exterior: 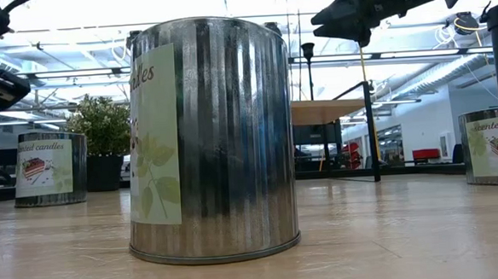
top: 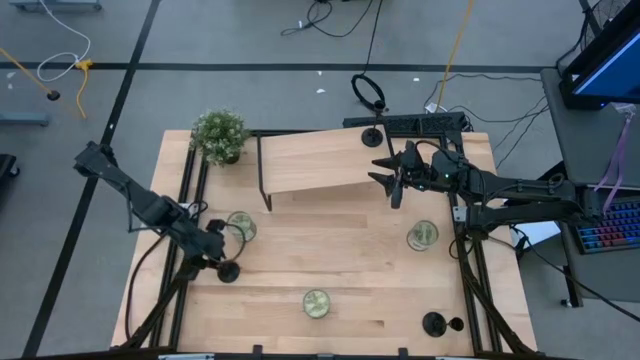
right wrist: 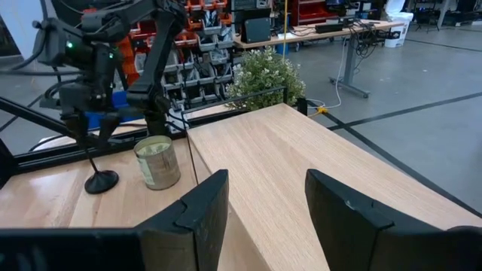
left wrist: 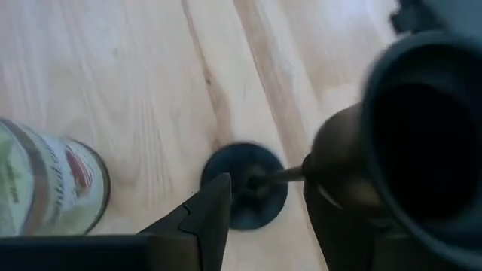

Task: Pick & Place candle stick holders
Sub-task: Put the top black candle holder on the shelf aligned with the black candle holder

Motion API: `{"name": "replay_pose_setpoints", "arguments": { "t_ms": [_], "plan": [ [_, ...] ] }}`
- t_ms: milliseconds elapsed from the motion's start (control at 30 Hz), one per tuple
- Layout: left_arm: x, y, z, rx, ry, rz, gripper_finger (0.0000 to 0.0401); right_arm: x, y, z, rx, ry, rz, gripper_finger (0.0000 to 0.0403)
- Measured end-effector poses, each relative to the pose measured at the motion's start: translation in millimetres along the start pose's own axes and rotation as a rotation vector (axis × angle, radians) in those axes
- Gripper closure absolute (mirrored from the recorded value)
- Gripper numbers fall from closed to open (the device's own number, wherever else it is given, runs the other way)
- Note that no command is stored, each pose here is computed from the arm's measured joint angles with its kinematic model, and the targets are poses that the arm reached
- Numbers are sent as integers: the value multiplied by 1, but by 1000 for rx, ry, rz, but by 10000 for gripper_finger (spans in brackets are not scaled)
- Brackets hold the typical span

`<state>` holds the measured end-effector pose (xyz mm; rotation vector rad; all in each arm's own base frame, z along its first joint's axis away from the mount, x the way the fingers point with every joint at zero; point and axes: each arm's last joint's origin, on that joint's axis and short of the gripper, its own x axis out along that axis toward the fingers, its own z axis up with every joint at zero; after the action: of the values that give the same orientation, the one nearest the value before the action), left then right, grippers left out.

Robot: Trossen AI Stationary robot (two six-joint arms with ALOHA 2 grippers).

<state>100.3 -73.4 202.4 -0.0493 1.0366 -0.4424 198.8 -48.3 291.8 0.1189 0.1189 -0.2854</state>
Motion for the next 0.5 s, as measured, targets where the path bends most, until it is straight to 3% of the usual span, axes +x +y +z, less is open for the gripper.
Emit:
{"name": "replay_pose_setpoints", "arguments": {
  "t_ms": [100, 300, 367, 500],
  "plan": [
    [3, 0, 2, 53, 4, 1, 263, 0, 0, 0, 0, 1, 0, 232],
    [4, -2, 8, 63, -55, 1, 376, 0, 0, 0, -4, 1, -1, 232],
    [3, -4, 11, 55, -91, -16, 386, 0, 0, 0, -19, 1, -1, 232],
    [3, -6, 18, 56, -160, -27, 367, 0, 0, 0, -22, 1, -1, 232]
  ]
}}
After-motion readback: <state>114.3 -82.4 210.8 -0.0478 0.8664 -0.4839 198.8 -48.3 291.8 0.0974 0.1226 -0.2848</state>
